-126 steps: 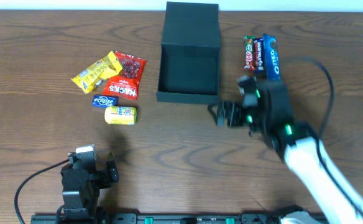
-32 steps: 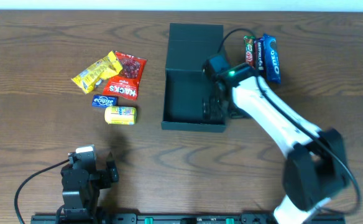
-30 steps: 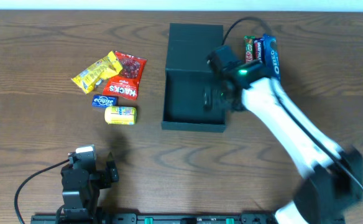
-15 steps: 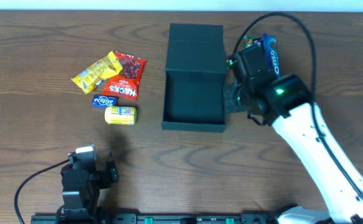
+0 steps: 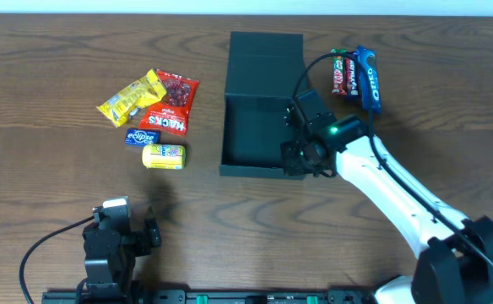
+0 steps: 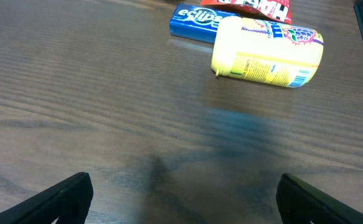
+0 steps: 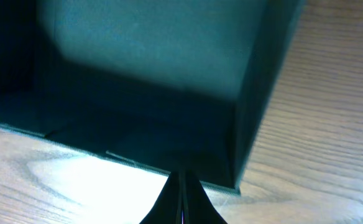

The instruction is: Pack container

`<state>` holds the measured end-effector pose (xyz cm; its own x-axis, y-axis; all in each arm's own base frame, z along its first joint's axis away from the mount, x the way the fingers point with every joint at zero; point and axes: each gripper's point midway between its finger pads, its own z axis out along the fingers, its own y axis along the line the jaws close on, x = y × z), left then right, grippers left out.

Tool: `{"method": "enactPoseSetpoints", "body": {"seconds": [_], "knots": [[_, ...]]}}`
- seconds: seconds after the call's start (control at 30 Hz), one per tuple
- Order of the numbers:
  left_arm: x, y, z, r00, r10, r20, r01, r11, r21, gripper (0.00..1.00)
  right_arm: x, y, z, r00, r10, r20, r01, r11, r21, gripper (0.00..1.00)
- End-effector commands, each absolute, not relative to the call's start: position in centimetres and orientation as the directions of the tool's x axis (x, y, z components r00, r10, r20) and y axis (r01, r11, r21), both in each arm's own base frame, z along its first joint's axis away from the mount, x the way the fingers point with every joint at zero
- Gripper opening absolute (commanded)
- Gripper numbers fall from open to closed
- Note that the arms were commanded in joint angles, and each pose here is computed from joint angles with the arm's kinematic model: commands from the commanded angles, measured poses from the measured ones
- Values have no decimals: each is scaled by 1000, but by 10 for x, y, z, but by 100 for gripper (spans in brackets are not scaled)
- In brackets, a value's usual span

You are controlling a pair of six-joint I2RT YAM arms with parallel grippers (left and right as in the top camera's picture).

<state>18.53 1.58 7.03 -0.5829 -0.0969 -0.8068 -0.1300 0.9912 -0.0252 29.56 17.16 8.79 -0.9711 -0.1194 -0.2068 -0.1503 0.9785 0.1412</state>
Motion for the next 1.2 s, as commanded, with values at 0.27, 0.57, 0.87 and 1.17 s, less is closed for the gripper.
{"method": "enactPoseSetpoints", "body": {"seconds": [0.27,0.57,0.87,1.17], "knots": [[184,17,64,-592,-111,-798,-145,989,-30,95,301,156,69,-977,-90,-193,-97,995,28,2],[184,17,64,-592,-111,-798,-145,989,-30,96,304,146,70,-974,-89,-209,-85,996,-28,2],[184,17,64,-592,-111,-798,-145,989,-30,95,303,141,70,-975,-91,-205,-81,995,-56,2],[184,17,64,-592,-111,-798,-145,989,-30,95,299,150,70,-978,-90,-186,-91,996,-5,2]]}}
